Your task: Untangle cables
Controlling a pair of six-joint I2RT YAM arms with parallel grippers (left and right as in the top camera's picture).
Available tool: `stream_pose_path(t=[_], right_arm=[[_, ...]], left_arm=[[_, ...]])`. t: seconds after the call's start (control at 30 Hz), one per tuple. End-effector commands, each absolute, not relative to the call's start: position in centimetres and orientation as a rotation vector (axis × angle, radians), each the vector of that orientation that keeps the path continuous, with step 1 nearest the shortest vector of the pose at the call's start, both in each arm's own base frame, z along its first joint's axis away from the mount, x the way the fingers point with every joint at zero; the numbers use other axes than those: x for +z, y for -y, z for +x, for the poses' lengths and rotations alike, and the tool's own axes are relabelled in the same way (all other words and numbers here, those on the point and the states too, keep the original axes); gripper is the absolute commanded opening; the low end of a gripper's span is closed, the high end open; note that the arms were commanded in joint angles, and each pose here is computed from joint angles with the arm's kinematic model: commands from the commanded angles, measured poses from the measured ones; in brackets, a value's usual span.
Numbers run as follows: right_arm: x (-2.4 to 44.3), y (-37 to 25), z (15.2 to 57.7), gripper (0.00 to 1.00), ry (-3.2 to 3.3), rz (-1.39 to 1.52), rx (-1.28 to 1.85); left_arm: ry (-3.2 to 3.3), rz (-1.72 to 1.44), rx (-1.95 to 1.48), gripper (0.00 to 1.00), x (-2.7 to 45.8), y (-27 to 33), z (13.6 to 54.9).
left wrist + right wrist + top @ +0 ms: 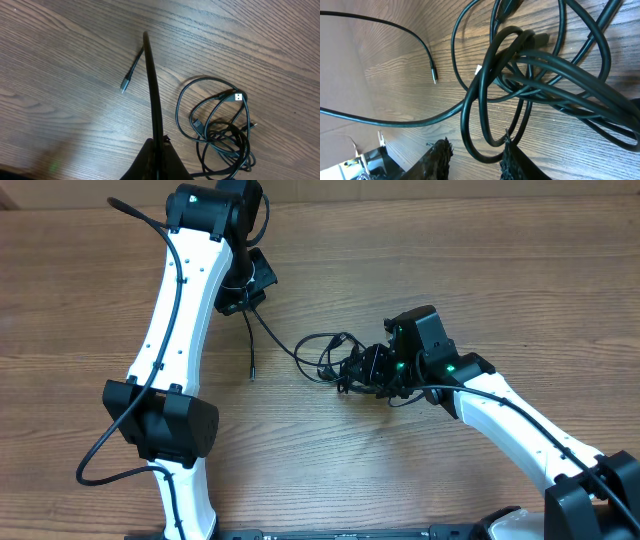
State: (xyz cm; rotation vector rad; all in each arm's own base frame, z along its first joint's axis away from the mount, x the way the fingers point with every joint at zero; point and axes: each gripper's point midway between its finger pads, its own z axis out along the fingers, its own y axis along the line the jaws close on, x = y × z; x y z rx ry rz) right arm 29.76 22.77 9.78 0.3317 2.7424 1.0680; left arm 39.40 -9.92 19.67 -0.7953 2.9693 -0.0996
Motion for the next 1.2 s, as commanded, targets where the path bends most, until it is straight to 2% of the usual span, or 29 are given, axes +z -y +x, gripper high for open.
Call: stream_pose_path(t=[0.0,0.23,0.6,0.73,1.03,1.17], right_arm=[[9.8,-22.6,30.1,0.34,-2.731,0.329,1.055],[9.4,-22.6,30.2,0.29,-2.729,0.326,0.984],[9.4,-22.9,30.4,0.28,-2.709,0.309,0.955],[9.0,-22.3,30.5,0.19,-2.715,0.329,0.904],[8.5,-21.5,30.5,0.17,-2.726,0.355,0.840],[7.9,-20.6,30.6,0.10,-2.729,0.383,0.759]], left_arm=[[-2.962,-0.812,-0.107,0.04,19.9,10.0,39.3],[-3.006,-0.683,-0.181,0.04,20.0,11.3,39.1],[-3.041,-0.470,-0.191,0.04,20.0,13.2,38.6],[-3.031,-0.454,-0.200,0.04,20.0,13.7,38.8],[-3.028,-0.453,-0.203,0.04,20.0,13.7,38.9],[-3.029,-0.452,-0.202,0.04,20.0,13.7,38.9]])
